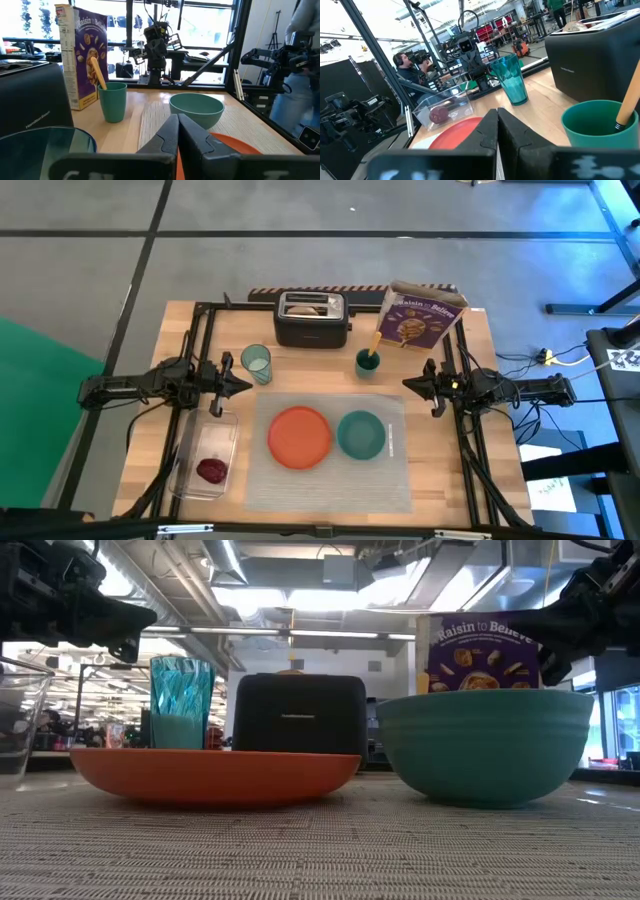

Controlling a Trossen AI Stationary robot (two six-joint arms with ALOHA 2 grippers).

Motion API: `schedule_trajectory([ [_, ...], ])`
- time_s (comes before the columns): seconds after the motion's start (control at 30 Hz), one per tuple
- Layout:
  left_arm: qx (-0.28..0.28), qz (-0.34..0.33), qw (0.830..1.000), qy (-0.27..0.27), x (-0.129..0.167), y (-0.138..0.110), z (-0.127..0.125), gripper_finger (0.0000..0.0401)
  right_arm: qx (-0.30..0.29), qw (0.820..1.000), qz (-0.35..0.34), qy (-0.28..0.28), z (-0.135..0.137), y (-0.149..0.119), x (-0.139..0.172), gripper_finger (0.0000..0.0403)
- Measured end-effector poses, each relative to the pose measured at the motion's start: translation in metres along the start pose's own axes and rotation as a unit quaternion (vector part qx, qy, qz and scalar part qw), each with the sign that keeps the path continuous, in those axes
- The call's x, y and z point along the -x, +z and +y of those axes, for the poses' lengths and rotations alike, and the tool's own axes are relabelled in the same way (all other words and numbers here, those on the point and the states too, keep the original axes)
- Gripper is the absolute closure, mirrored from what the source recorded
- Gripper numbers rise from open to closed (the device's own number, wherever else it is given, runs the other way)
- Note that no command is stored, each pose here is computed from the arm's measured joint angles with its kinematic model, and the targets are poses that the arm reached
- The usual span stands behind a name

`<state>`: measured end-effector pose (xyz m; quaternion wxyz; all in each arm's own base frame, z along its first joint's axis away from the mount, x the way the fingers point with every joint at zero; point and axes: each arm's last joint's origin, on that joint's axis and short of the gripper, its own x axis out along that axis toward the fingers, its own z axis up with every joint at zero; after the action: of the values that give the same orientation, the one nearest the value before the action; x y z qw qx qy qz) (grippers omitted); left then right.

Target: Arrange a breakfast setting

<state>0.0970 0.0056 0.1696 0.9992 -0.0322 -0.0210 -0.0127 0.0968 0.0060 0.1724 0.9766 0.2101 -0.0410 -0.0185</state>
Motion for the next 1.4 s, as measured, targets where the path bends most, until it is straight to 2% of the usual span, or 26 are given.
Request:
schedule_trajectory([
  [0.63,0.0,0.0,1.0,0.0,0.0,0.0,0.0,0.0401,-0.001,1.0,-0.005,-0.002,0.0,0.001,0.0,0.0402],
  [0.87,0.0,0.0,1.0,0.0,0.0,0.0,0.0,0.0401,-0.009,0.999,-0.047,-0.021,0.001,0.007,0.0,0.0402],
  [0.9,-0.01,0.0,1.0,0.001,0.0,0.0,0.0,0.0401,-0.016,0.998,-0.053,-0.026,0.001,0.008,0.0,0.0402],
  [1.0,-0.097,-0.003,0.995,0.023,0.0,0.001,0.001,0.0401,-0.053,0.995,-0.075,-0.027,0.001,0.011,0.001,0.0402],
  [1.13,-0.185,-0.014,0.982,0.025,0.0,0.003,0.001,0.0401,-0.103,0.989,-0.1,-0.033,0.001,0.015,0.001,0.0402],
  [1.3,-0.195,-0.008,0.98,0.027,0.0,0.002,0.001,0.0401,-0.203,0.96,-0.187,-0.054,0.002,0.026,0.005,0.0402],
  [1.4,-0.193,-0.036,0.979,0.045,0.0,0.008,0.002,0.0401,-0.211,0.949,-0.226,-0.054,0.003,0.033,0.007,0.0402],
])
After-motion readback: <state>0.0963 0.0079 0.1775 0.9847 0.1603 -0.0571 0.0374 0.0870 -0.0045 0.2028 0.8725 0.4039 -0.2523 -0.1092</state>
